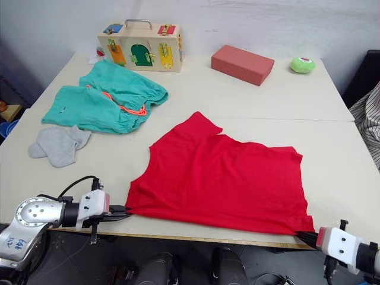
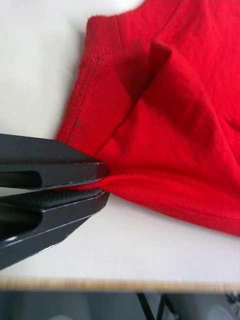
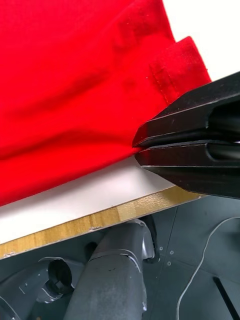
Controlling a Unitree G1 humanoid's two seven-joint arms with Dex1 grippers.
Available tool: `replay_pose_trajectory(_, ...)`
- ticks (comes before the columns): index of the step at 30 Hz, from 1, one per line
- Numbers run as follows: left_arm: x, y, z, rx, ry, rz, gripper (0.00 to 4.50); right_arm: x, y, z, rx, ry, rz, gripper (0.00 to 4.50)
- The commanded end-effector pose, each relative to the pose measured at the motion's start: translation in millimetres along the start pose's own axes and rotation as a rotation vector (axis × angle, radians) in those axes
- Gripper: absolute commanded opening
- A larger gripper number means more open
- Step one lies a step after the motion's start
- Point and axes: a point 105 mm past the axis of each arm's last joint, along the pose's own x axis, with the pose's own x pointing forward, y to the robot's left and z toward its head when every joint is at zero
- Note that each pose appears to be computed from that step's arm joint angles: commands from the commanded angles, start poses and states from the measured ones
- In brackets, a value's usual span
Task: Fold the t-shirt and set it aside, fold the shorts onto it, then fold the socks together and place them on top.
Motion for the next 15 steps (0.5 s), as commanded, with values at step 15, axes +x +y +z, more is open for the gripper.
replay_pose_trajectory(15,-10.7,-19.6,6.8,-0.05,0.009,0.139,0.01,-8.6,5.3,-15.9,0.121,0.005,-0.026,0.0)
